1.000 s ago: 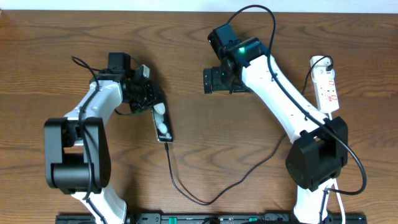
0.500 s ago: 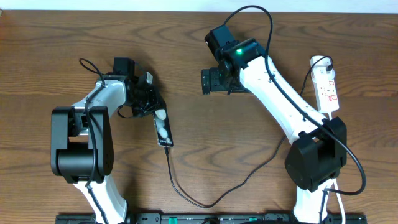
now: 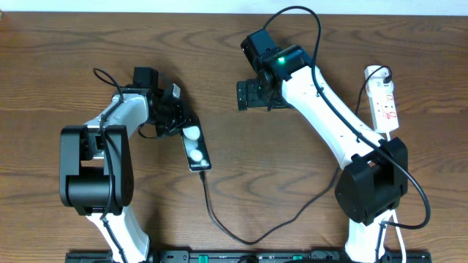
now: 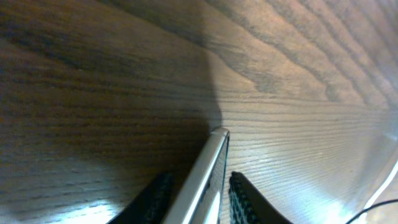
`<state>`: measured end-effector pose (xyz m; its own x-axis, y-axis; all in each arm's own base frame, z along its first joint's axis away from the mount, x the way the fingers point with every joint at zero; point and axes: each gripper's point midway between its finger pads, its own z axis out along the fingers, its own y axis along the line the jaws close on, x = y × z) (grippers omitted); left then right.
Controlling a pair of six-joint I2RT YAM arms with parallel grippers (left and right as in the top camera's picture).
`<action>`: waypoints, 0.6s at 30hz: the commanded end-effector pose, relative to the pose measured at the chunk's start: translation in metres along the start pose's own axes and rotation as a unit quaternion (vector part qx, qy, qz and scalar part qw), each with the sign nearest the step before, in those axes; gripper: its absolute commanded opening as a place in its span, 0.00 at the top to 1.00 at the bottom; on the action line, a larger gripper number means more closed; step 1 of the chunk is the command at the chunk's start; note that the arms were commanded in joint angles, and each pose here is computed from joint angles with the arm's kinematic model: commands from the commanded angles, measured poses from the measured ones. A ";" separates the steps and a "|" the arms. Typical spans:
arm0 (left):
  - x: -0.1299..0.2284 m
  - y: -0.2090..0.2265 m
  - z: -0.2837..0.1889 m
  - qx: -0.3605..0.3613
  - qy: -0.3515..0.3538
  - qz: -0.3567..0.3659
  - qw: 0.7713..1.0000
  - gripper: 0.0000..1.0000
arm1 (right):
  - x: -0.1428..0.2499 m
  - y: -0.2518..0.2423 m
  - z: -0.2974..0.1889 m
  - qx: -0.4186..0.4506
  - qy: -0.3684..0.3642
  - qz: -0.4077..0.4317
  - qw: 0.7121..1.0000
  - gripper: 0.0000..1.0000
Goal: Plug charger to phone and switch on socket
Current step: 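Lower the phone onto the table with the left gripper and release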
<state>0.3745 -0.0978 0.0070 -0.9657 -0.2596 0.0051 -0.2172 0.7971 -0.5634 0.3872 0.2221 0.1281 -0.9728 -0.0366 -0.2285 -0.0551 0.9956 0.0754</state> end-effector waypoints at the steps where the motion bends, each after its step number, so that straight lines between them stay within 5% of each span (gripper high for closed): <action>1: -0.001 0.005 0.001 -0.015 -0.001 0.002 1.000 0.62 | -0.008 0.003 -0.018 -0.006 -0.025 -0.003 1.000 0.01; 18: 0.009 0.070 -0.013 -0.199 -0.001 -0.021 0.980 0.44 | -0.007 0.007 -0.018 -0.008 -0.027 -0.006 1.000 0.01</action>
<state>0.3652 -0.0674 0.0058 -0.9584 -0.2853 -0.0028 -0.2635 0.8891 -0.3743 0.3865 0.2244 0.1282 -0.9721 -0.0415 -0.2307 -0.0605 0.9953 0.0762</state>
